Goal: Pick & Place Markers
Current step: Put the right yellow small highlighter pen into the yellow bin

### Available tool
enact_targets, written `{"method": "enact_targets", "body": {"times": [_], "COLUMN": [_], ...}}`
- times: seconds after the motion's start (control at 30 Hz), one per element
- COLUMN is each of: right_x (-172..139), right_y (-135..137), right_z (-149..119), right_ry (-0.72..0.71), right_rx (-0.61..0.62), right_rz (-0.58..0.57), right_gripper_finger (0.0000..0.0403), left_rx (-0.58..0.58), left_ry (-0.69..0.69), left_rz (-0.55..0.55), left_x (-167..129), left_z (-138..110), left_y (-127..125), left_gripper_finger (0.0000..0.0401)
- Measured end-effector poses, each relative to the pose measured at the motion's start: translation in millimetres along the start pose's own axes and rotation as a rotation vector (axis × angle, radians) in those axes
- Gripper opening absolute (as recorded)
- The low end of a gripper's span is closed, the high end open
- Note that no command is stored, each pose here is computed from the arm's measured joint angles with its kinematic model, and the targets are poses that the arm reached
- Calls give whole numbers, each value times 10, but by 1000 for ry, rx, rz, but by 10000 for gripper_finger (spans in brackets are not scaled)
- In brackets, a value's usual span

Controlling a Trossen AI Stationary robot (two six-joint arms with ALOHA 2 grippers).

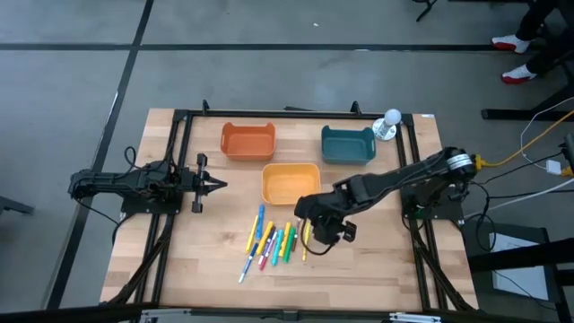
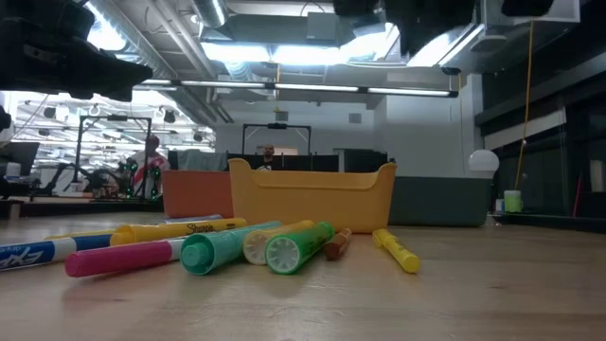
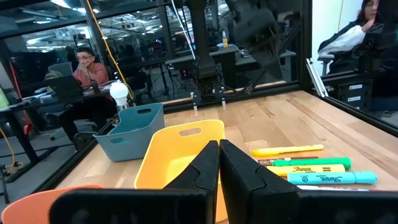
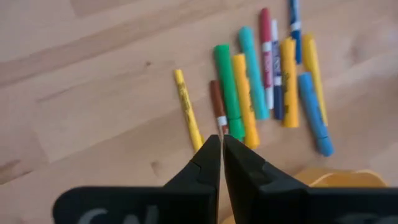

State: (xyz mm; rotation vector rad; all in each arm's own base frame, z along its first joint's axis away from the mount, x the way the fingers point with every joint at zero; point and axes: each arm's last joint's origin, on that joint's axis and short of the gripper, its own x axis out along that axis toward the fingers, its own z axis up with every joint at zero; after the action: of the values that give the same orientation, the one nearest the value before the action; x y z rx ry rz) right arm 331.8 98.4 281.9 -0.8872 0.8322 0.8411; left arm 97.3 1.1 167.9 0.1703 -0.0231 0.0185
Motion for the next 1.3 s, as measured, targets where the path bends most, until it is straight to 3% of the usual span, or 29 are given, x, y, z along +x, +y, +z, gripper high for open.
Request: {"method": "enact_targets", "body": {"times": [0.37,0.9,1.3], "right_x": [401,664,827], "right_y": [12,-4,-1], "right_z": [-13,-44,-72], "right_ry": [102,125,143], "right_rx": [-7,-6,0], "right_rz": [53,83,107], "right_gripper_finger": [27,151,165], "left_rx": [0,0,0], "left_ry": [0,-1,-1], "left_rz": [0,0,0], "left_x": [0,0,0], "left_z": [0,1,1], "left_y": [0,0,0], "left_gripper_finger": [8,9,8]}}
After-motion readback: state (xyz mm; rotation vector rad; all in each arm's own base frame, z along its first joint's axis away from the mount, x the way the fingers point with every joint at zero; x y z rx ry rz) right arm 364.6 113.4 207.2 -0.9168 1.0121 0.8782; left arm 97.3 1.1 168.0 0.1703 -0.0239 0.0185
